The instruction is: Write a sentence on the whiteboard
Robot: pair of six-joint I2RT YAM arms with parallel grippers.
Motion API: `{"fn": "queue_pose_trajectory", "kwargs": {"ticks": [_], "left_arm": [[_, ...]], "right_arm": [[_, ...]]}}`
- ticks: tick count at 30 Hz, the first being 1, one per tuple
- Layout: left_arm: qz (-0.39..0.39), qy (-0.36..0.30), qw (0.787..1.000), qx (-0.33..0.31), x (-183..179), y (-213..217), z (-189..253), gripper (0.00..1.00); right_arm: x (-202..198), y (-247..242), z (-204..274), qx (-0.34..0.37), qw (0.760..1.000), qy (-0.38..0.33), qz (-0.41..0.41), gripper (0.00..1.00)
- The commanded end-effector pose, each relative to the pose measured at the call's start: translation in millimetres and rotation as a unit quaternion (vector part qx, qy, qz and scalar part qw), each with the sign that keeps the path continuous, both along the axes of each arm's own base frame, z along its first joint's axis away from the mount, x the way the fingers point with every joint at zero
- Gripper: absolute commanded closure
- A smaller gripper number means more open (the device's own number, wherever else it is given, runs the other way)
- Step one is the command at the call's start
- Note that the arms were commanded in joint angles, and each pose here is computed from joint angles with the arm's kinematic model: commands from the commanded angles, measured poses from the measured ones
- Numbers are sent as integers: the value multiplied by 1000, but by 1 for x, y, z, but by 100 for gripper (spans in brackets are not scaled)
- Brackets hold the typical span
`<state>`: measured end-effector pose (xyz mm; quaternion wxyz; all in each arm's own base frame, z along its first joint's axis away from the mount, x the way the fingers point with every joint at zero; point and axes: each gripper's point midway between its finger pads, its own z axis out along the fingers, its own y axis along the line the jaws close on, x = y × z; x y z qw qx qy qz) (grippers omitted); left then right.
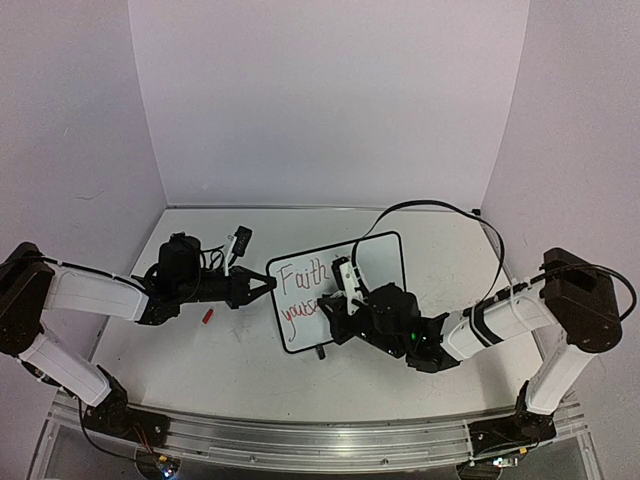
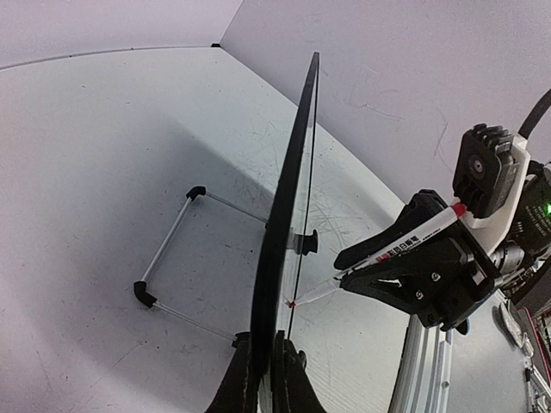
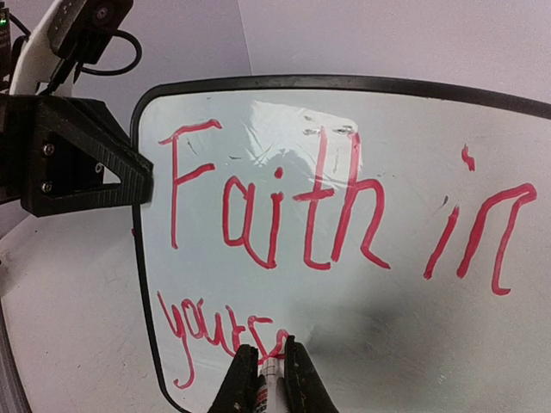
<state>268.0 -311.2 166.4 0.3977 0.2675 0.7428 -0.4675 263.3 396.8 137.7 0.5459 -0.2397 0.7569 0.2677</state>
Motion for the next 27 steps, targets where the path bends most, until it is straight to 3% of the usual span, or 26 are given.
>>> {"fn": "queue_pose_trajectory", "kwargs": {"ticks": [1, 13, 19, 27], "left_arm": [[3, -31, 1000, 0, 2, 2, 12, 100], [3, -31, 1000, 1, 3, 1, 11, 100], [1, -28, 1000, 1, 3, 1, 11, 100], [0, -29, 1000, 0, 3, 0, 13, 100]], "right_arm": [[8, -19, -20, -39, 998, 9, -39, 100], [12, -31, -1, -33, 997, -16, -64, 100], [-8, -22, 54, 44, 997, -69, 10, 100], [-1, -3, 56, 40, 996, -75, 25, 100]]}}
